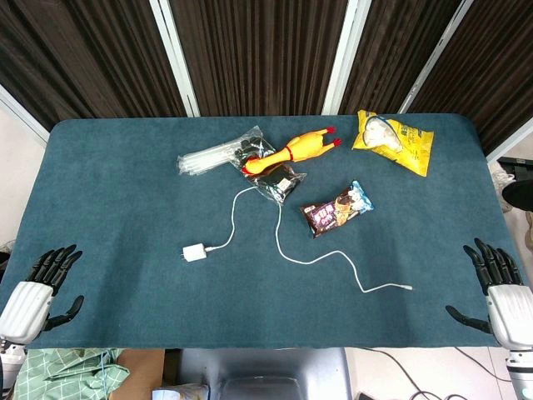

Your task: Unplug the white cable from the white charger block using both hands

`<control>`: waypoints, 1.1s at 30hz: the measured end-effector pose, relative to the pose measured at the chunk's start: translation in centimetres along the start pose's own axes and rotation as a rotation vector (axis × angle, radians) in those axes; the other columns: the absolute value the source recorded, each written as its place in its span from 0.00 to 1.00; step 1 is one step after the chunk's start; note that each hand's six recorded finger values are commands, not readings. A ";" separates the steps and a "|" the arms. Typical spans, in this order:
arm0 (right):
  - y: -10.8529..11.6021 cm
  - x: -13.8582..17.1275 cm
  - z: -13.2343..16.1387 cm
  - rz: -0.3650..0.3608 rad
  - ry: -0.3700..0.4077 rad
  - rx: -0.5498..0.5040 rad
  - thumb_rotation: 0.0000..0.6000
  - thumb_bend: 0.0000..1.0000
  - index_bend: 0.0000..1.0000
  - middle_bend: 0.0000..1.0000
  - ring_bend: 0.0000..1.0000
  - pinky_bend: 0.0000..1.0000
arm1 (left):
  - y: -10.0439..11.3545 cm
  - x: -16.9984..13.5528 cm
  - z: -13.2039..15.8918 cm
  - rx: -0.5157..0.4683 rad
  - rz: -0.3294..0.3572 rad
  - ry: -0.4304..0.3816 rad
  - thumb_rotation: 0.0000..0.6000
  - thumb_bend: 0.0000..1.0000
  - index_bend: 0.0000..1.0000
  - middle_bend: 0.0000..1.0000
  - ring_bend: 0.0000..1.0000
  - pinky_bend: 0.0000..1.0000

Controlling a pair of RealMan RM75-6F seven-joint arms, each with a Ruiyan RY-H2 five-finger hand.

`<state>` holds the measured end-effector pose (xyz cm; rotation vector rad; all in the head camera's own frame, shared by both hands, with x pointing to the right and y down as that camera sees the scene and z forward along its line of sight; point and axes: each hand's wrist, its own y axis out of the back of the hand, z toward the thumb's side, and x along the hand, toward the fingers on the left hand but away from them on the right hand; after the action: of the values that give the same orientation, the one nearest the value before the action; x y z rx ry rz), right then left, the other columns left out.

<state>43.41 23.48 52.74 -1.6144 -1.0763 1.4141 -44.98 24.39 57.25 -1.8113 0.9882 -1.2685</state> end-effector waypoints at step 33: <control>-1.9 -1.0 0.2 0.054 -0.009 0.028 1.00 0.19 0.00 0.00 0.00 0.00 | -9.3 11.8 15.1 -0.102 -0.041 -0.125 1.00 0.35 0.20 0.16 0.96 1.00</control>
<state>42.88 23.25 54.82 -1.6299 -1.0210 1.4671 -26.11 20.12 66.18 -1.9730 0.9658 -1.1320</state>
